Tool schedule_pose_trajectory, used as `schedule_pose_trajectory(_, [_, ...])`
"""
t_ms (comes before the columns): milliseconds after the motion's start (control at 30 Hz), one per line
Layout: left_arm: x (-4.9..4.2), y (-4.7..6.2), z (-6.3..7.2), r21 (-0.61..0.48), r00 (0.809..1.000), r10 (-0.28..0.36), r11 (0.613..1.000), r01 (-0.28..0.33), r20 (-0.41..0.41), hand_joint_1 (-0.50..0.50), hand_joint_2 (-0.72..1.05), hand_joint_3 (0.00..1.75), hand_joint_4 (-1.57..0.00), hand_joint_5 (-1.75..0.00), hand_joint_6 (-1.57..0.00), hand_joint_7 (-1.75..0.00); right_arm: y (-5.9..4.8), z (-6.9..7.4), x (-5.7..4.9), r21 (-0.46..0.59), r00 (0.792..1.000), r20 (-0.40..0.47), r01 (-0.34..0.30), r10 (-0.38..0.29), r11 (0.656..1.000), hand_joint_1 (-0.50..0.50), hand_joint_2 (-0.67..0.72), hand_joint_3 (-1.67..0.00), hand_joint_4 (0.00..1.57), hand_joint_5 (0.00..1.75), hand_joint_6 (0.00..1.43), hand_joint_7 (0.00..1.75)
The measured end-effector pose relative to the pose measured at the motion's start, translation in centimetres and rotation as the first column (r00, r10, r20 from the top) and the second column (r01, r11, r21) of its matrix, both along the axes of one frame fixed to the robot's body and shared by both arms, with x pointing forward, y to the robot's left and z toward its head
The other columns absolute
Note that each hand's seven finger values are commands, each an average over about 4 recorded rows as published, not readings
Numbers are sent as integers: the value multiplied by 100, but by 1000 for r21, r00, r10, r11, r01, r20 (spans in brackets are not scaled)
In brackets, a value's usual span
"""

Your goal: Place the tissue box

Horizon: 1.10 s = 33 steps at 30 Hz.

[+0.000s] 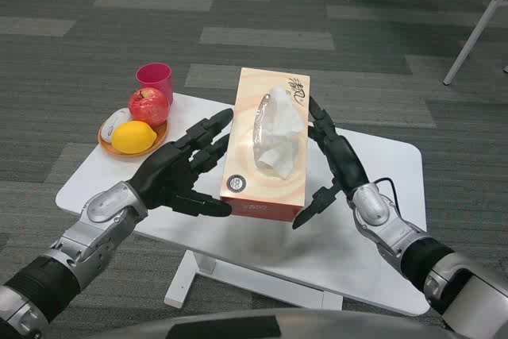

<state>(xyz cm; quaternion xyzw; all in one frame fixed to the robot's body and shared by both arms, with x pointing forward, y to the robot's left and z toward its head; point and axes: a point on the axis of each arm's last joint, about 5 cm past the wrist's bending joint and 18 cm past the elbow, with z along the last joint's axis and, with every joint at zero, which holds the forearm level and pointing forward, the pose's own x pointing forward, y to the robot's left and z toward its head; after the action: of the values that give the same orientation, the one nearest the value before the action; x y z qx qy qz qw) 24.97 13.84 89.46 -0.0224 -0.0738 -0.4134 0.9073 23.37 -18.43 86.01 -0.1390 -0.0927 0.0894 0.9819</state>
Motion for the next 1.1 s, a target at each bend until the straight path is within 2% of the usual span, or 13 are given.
schedule_pose_trajectory(133, [-2, 12, 13, -8, 1000, 7, 1000, -7, 7, 50, 78, 0, 0, -10, 0, 0, 19, 8, -31, 21, 1000, 12, 5, -5, 1000, -38, -29, -16, 14, 87, 0, 7])
schedule_pose_trajectory(300, [-1, 15, 17, -9, 1000, 10, 1000, -9, 8, 50, 78, 0, 0, -15, 0, 0, 26, 7, -39, 26, 1000, 13, 6, -6, 1000, -38, -29, -24, 14, 87, 0, 7])
schedule_pose_trajectory(433, [-1, 16, 17, -9, 1000, 11, 1000, -10, 8, 50, 78, 4, 0, -18, 0, 0, 27, 8, -39, 27, 1000, 14, 6, -6, 1000, -38, -29, -24, 14, 87, 0, 7])
schedule_pose_trajectory(567, [-1, 16, 17, -9, 1000, 11, 1000, -11, 8, 50, 78, 0, 0, -10, 0, 0, 27, 8, -39, 27, 1000, 14, 6, -6, 1000, -35, -29, -16, 14, 87, 0, 7])
schedule_pose_trajectory(633, [-1, 16, 17, -10, 1000, 11, 1000, -11, 8, 50, 78, 0, 0, -15, 0, 0, 28, 9, -39, 27, 1000, 14, 5, -6, 1000, -33, -29, -20, 14, 87, 0, 7])
schedule_pose_trajectory(700, [-1, 16, 17, -10, 1000, 11, 1000, -11, 8, 50, 78, 4, 0, -21, 0, 0, 28, 9, -39, 27, 1000, 14, 5, -6, 1000, -35, -29, -24, 14, 87, 0, 7])
schedule_pose_trajectory(833, [-1, 16, 17, -10, 1000, 13, 1000, -13, 8, 50, 78, 0, 0, -10, 0, 0, 28, 11, -39, 28, 1000, 15, 6, -6, 1000, -38, -29, -22, 14, 87, 0, 7])
schedule_pose_trajectory(1000, [-1, 16, 17, -10, 1000, 14, 1000, -14, 8, 50, 78, 0, 0, -10, 0, 0, 28, 12, -38, 29, 1000, 16, 6, -7, 1000, -38, -29, -22, 14, 87, 0, 7])
schedule_pose_trajectory(1100, [-1, 16, 17, -10, 1000, 14, 1000, -14, 8, 50, 78, 0, 0, -10, 0, 0, 29, 10, -38, 29, 1000, 15, 7, -7, 1000, -38, -34, -18, 15, 87, 0, 7])
